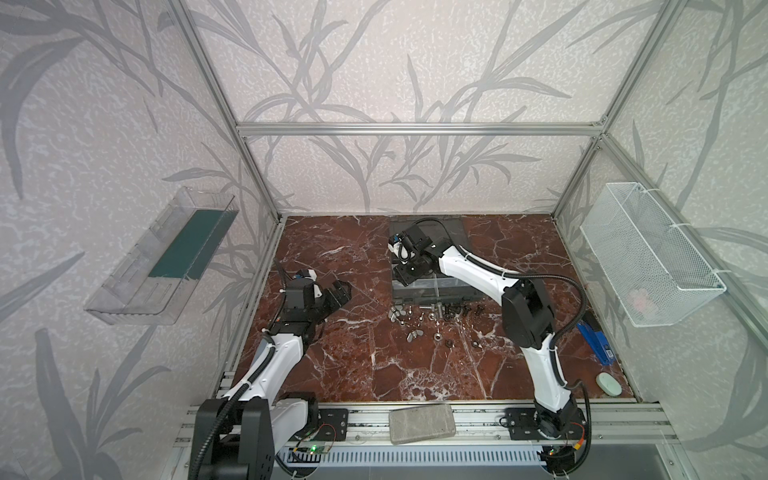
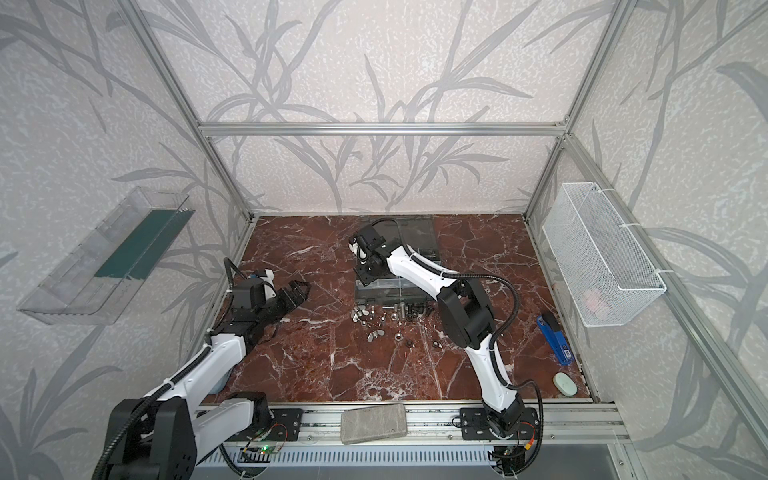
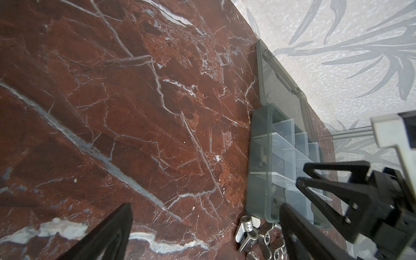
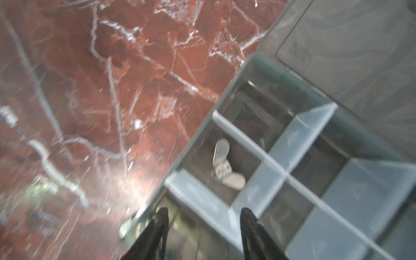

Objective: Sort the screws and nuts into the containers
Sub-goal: 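Return the right gripper to the pile and grasp another wing nut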

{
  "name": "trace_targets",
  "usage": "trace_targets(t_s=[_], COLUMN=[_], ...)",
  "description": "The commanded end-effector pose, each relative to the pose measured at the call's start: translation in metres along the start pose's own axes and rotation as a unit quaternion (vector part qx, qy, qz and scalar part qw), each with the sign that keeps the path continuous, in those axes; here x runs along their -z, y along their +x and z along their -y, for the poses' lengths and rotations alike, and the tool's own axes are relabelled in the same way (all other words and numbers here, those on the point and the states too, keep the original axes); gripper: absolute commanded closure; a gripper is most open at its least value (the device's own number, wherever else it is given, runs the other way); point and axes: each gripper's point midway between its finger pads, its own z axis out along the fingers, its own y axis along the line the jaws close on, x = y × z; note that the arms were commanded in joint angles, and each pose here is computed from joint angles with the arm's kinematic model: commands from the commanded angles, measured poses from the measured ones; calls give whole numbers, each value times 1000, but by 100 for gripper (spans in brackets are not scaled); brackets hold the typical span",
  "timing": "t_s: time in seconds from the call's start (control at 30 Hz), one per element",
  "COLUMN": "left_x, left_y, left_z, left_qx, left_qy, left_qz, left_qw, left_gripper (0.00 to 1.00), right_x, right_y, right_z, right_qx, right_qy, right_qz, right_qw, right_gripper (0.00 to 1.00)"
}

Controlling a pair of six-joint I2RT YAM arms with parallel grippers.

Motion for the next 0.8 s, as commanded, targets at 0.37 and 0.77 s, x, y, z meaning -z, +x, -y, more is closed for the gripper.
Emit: trace_targets(t_s=[0.37, 0.77], left_x=[3, 6], left_y=[-11, -8], left_z=[16, 14], left_qx=[-3, 1], left_qy=[19, 18], left_qz=[6, 6], left_qw=[1000, 1000], left_gripper=[0, 1], right_x=[87, 57], right_y=[110, 166], right_z=[-37, -61], right_qx=[49, 234], right_qy=[-89, -62], right_qz=[36, -8], right_qw=[994, 970], right_gripper=[41, 38])
